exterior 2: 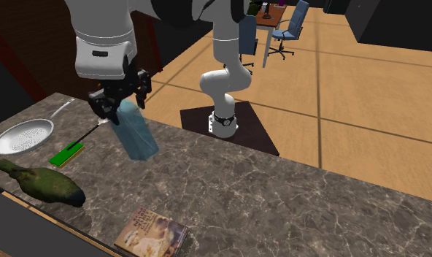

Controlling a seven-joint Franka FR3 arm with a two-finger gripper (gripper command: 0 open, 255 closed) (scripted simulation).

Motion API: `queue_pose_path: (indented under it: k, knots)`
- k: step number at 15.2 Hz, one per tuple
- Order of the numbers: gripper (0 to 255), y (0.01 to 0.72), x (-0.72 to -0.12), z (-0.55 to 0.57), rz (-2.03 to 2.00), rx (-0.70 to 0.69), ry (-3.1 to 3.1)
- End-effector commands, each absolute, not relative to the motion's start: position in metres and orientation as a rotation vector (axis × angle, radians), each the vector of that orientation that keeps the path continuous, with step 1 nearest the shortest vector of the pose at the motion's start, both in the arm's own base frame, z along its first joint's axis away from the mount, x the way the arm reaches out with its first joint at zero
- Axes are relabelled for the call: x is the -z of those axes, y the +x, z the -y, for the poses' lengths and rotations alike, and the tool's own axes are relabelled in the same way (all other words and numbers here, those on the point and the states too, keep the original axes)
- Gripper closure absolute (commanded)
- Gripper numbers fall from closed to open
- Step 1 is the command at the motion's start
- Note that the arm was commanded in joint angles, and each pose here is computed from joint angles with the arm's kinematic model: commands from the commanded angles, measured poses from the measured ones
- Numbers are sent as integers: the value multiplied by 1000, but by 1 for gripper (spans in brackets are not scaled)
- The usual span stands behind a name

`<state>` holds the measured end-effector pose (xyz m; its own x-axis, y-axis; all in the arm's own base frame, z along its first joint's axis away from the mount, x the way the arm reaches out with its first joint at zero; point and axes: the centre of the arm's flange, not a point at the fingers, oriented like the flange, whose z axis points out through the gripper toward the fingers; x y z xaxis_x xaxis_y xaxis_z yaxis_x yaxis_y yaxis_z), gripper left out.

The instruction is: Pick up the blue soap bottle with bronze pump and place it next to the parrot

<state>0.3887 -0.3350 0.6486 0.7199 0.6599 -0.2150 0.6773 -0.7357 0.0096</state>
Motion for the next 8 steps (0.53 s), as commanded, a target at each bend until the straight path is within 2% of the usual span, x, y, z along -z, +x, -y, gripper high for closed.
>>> queue_pose_path:
  k: [1, 8]
  knots:
    - [255, 370, -649, 354, -1106, 303, 2831]
    - [255, 311, -649, 426, -1106, 303, 2831]
